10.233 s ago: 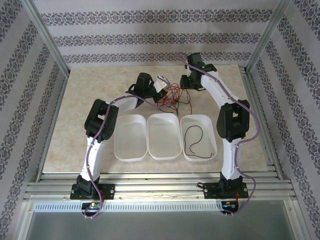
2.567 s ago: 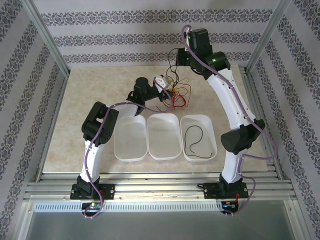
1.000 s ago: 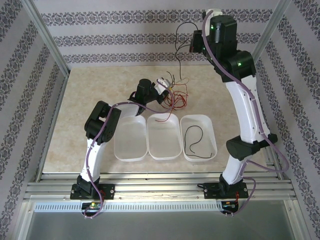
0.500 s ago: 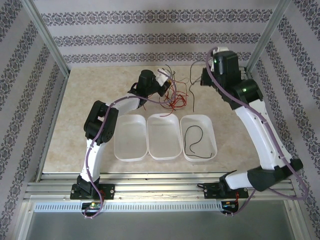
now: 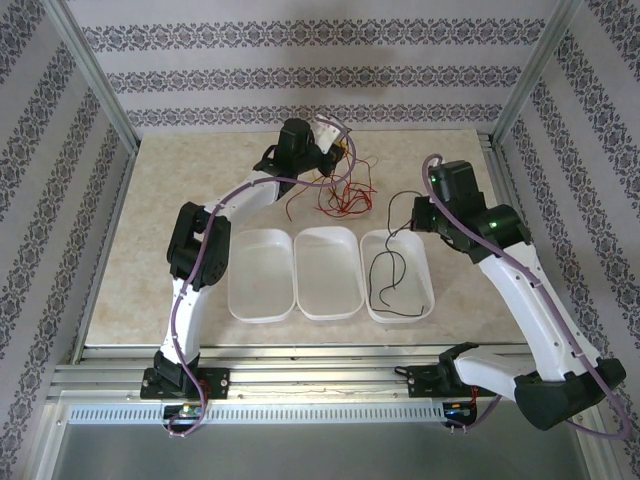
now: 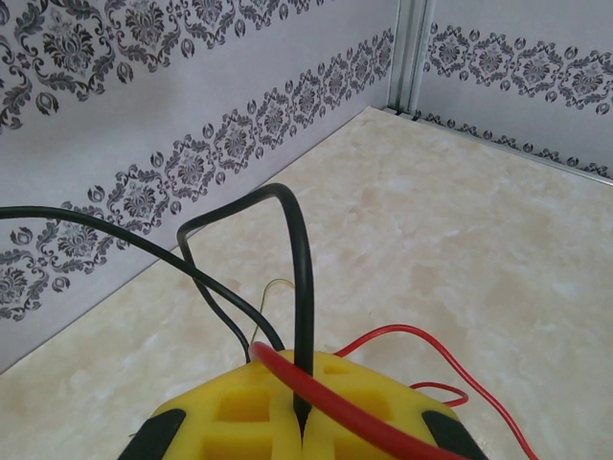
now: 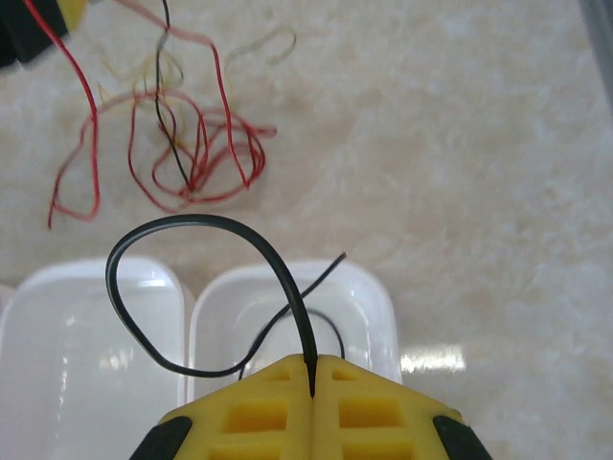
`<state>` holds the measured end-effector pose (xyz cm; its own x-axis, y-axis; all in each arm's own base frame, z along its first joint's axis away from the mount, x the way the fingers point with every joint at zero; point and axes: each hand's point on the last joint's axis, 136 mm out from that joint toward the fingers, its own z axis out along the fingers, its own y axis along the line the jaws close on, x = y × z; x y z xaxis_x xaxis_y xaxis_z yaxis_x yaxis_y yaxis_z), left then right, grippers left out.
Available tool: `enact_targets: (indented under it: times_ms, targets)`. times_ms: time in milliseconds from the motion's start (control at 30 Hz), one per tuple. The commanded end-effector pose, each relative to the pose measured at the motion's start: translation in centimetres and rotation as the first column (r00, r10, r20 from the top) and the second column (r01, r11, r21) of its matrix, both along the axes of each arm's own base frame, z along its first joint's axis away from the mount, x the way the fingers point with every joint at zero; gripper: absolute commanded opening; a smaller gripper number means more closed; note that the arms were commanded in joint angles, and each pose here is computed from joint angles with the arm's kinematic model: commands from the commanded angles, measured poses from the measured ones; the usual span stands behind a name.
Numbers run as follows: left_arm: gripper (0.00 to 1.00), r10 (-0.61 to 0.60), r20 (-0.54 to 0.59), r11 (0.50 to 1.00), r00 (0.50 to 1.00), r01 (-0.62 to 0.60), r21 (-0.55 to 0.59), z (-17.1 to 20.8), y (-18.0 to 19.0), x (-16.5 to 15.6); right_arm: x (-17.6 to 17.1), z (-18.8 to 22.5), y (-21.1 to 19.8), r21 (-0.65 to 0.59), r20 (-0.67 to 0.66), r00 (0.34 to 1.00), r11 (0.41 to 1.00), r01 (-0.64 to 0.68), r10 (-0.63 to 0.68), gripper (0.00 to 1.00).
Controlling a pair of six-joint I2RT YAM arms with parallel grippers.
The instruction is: Untangle the cables
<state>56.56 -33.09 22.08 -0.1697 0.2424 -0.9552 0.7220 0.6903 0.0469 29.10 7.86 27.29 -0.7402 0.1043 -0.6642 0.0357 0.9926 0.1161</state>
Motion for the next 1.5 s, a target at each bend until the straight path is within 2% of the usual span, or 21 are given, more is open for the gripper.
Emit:
enact_targets:
  times_ms: [0,300,533,733,1033,1300,1467]
  targets:
    - [0.00,0.032,0.033,0.999,0.999,-0.032,0.008,2.1,1.0,0.8,-1.4,-2.8,0.3,0.030,-0.098,0.995,0.999,0.011,-0.008,0.00]
    - [0.00,0.036,0.024,0.999,0.999,-0.037,0.037,1.1,1.1,2.6,-2.1,-9.4,0.2,-0.001,-0.265,0.963,0.999,0.051,-0.049,0.00]
    - [0.00,0.035,0.016,0.998,0.999,-0.035,0.045,0.6,1.2,3.3,-1.2,-12.3,-3.0,-0.122,-0.256,0.943,0.975,0.186,-0.211,0.00]
    - [0.00,0.038,-0.002,0.998,0.999,-0.038,0.050,-0.3,1.4,3.2,-1.2,-14.4,-4.4,-0.226,-0.271,0.920,0.948,0.226,-0.284,0.00]
    - [0.00,0.046,-0.013,0.998,0.999,-0.045,0.048,-1.1,1.6,3.2,-1.2,-17.2,-3.2,-0.299,-0.323,0.907,0.939,0.171,-0.269,0.00]
    - [0.00,0.045,-0.018,0.998,0.999,-0.044,0.052,-1.4,1.7,3.2,-0.9,-19.4,-2.0,-0.311,-0.375,0.892,0.941,0.134,-0.251,0.00]
    - [0.00,0.042,-0.022,0.998,0.999,-0.041,0.053,-1.6,1.7,3.1,-0.7,-20.1,-2.0,-0.333,-0.395,0.884,0.936,0.114,-0.249,0.13]
